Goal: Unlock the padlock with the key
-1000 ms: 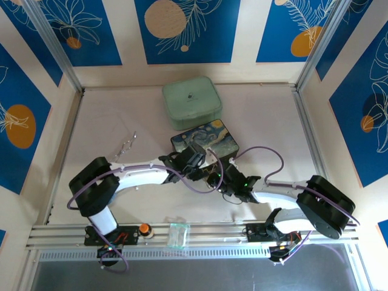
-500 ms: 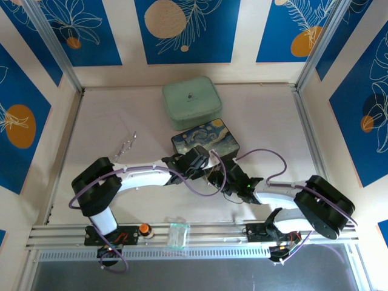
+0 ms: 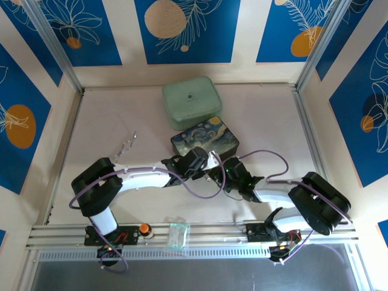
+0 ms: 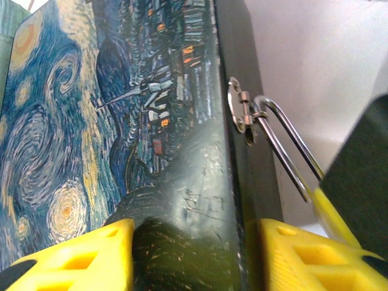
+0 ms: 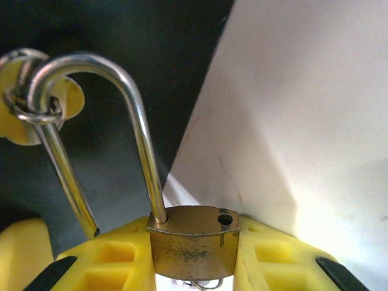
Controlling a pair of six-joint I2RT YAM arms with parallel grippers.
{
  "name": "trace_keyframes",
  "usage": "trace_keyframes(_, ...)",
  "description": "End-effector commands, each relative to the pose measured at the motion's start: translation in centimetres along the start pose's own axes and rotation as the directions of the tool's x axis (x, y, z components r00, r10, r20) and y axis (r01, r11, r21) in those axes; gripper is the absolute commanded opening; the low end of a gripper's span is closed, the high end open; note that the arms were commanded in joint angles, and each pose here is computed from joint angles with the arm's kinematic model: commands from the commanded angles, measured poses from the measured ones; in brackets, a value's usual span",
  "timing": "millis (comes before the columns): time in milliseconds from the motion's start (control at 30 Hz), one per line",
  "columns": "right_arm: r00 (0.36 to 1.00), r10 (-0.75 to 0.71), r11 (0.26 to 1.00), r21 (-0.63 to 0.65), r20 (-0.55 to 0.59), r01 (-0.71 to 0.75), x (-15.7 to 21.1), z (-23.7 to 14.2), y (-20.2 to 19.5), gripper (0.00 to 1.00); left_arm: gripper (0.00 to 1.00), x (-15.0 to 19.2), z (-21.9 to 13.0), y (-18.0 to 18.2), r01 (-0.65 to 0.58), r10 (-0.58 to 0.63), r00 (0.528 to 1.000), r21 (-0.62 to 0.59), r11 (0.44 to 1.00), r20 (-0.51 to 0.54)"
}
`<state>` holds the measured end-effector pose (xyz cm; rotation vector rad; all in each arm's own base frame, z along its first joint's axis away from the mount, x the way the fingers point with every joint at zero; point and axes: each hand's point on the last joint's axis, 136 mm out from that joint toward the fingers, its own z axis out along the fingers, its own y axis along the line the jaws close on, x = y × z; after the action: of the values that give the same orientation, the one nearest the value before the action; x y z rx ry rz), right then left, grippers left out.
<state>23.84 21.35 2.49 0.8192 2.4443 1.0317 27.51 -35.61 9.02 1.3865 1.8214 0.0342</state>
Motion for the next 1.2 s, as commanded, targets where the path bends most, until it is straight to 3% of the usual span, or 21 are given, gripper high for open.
trace_keyframes(0, 0.972, 0.089, 0.992, 0.071, 0.218, -0.107, -4.7, -0.7, -3.1, 0.25, 0.49, 8.2, 0.3, -5.4, -0.086, 0.132, 0.964, 0.199, 0.976, -0.23)
trace_keyframes(200, 0.972, 0.131, 0.991, 0.011, 0.196, -0.136, -5.2, -1.0, -1.9, 0.25, 0.48, 8.2, 0.0, -4.9, -0.098, 0.14, 0.963, 0.187, 0.977, -0.229)
trace_keyframes(367, 0.977, 0.062, 0.988, 0.126, 0.203, -0.089, -5.0, -1.8, -3.3, 0.26, 0.48, 8.2, -0.2, -4.9, -0.104, 0.15, 0.96, 0.196, 0.975, -0.237)
trace_keyframes(467, 0.969, 0.112, 0.986, 0.099, 0.222, -0.137, -6.1, -2.0, -4.8, 0.26, 0.48, 8.6, -0.4, -5.0, -0.109, 0.156, 0.958, 0.197, 0.974, -0.241)
trace_keyframes(767, 0.979, 0.092, 0.994, 0.036, 0.182, -0.1, -7.8, -2.5, -2.6, 0.25, 0.49, 8.2, -1.1, -3.9, -0.12, 0.156, 0.958, 0.157, 0.98, -0.241)
trace_keyframes(967, 0.995, -0.073, 0.969, 0.239, 0.072, 0.054, -7.5, -4.0, -4.0, 0.26, 0.64, 7.4, -1.1, -1.2, -0.067, 0.076, 0.963, 0.041, 0.997, -0.258)
trace_keyframes(1100, 0.99, -0.136, 0.935, 0.328, -0.027, 0.137, -7.0, -4.3, -4.8, 0.26, 0.85, 7.2, -1.0, 0.7, -0.038, 0.018, 0.963, -0.07, 0.997, -0.268)
trace_keyframes(1167, 0.984, -0.157, 0.913, 0.368, -0.084, 0.177, -6.8, -4.1, -5.2, 0.26, 0.9, 7.0, -1.1, 1.8, -0.014, -0.021, 0.965, -0.129, 0.992, -0.263)
